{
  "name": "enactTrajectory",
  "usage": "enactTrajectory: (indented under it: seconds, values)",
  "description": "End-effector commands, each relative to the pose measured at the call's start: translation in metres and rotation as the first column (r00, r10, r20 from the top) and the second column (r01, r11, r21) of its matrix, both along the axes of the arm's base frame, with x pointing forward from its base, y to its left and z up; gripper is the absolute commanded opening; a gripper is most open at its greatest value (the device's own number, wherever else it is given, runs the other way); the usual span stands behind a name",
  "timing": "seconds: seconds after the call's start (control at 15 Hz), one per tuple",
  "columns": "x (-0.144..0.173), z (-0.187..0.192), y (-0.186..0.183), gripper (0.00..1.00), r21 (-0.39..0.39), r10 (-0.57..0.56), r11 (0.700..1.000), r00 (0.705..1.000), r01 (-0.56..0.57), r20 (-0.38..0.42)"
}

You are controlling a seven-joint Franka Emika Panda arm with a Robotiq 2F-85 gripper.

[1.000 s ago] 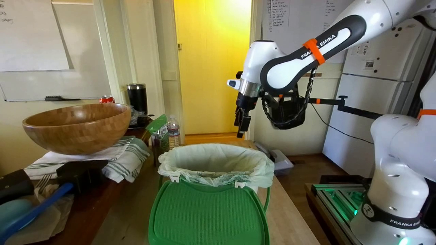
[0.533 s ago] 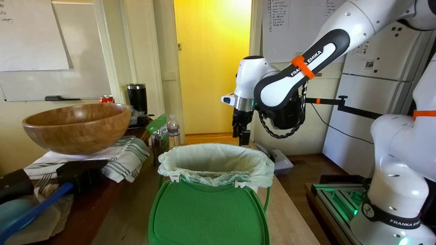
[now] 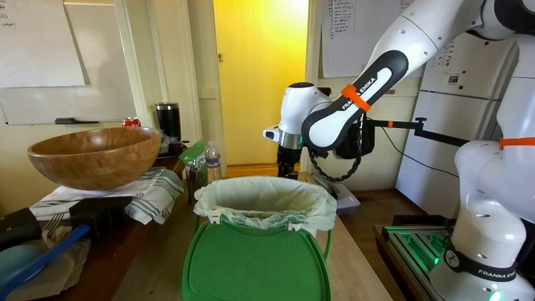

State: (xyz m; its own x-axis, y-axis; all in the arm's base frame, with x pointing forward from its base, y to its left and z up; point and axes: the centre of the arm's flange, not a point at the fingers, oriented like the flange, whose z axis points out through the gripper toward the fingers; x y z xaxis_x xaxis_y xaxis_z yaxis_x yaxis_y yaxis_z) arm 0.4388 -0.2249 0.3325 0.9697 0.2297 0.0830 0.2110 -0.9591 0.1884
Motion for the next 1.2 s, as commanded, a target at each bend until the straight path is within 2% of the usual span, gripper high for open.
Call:
enactTrajectory:
  seconds: [0.0, 1.07, 1.13]
  values:
    - [0.021, -0.014, -0.004, 1.00, 0.027, -0.037, 0.999, 0.998, 0.036, 0.045]
    - [0.035, -0.050, 0.005, 1.00, 0.063, -0.022, 0.998, 0.998, 0.025, -0.054]
    - [0.036, -0.051, 0.006, 0.89, 0.063, -0.020, 0.998, 0.998, 0.024, -0.059]
